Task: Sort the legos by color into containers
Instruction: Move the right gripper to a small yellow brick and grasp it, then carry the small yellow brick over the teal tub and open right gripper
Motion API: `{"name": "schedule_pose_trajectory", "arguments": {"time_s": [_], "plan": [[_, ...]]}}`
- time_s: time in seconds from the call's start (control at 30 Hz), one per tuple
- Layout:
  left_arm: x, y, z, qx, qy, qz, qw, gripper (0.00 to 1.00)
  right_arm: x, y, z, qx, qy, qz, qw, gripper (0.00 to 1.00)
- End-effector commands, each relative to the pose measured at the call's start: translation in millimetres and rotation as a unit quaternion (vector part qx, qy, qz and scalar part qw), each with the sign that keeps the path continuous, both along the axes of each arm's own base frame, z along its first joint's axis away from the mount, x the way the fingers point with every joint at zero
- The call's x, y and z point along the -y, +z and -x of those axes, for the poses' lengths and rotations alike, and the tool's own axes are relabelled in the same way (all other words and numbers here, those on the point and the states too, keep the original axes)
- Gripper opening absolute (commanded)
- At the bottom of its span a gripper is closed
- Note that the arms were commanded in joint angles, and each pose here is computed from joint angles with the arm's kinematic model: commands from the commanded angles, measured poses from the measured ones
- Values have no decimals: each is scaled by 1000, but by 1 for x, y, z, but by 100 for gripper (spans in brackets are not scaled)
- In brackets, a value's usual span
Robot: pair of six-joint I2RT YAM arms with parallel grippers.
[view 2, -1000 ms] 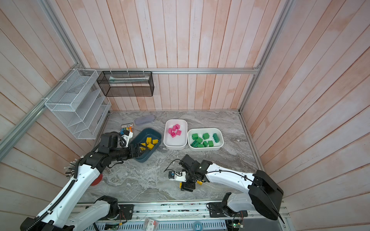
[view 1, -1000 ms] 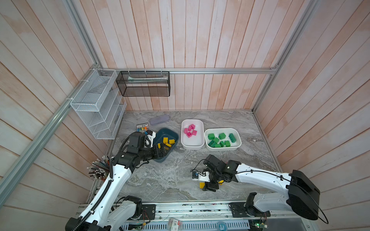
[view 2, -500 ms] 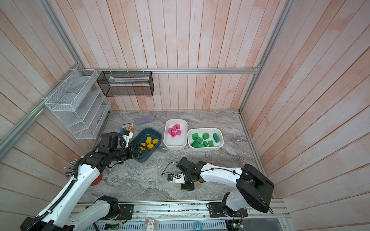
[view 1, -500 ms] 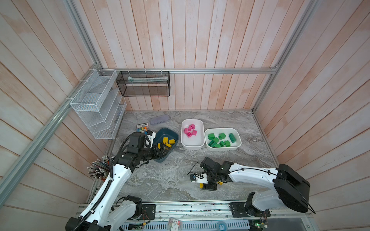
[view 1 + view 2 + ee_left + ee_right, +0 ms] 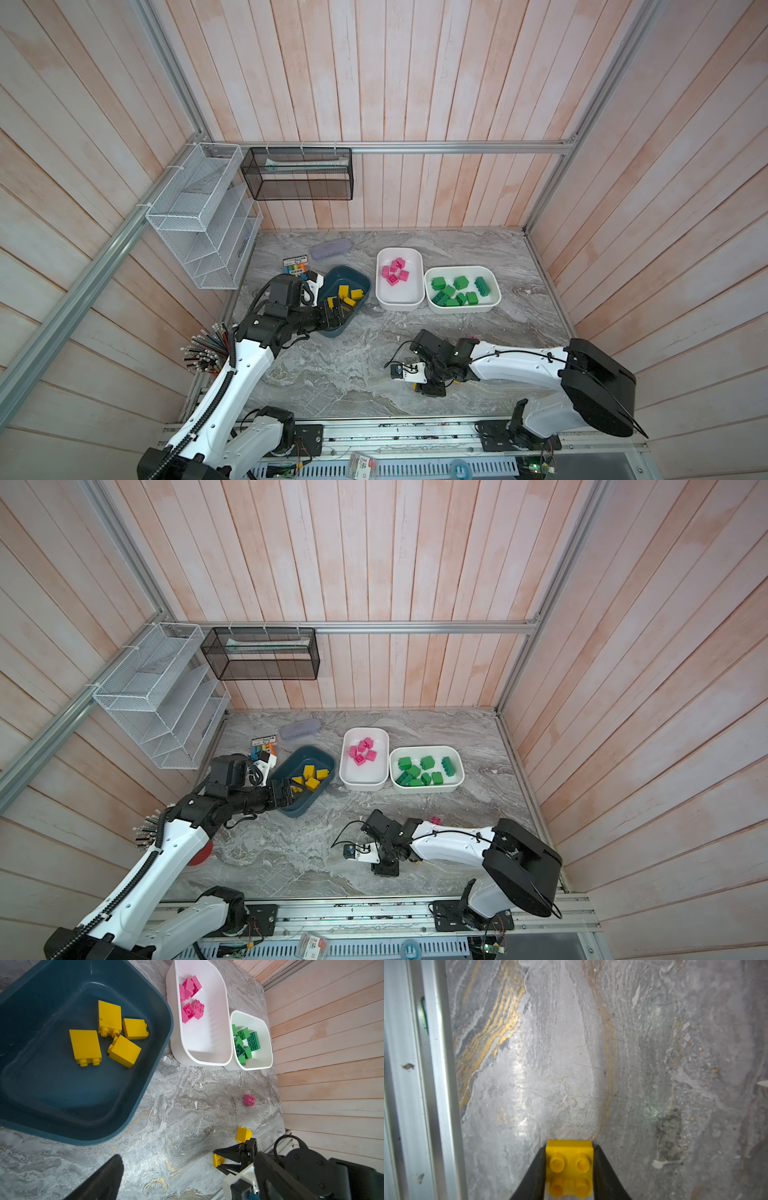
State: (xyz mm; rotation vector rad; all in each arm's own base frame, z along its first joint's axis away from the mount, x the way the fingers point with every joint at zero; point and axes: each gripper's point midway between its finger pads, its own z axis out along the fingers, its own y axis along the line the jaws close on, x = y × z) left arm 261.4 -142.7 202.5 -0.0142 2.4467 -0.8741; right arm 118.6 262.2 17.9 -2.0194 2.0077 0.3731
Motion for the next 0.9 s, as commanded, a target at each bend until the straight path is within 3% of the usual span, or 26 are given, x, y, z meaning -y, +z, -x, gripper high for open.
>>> {"name": "schedule_pose_trajectory", "arguments": {"time_s": [0.0, 0.2, 0.37, 0.5, 0.63, 0.87], "plan": [[-2, -5, 0, -1, -2, -5, 1000, 100, 25, -16, 10, -18, -14, 52, 998, 34], [-1, -6, -1, 0, -3, -3, 1000, 100, 28, -11, 11, -20, -22, 57, 998, 30], [-3, 1, -3, 7, -2, -12, 1000, 100, 1, 21, -7, 5, -40, 7, 999, 29], [-13, 11, -4, 17, 6, -40, 999, 100, -38, 70, -37, 31, -74, -86, 993, 29], [-24, 18, -2, 21, 23, -57, 998, 100, -82, 126, -74, 33, -109, -207, 972, 29], [-40, 22, 3, 22, 57, -66, 996, 100, -157, 168, -111, 12, -76, -316, 946, 29]]}}
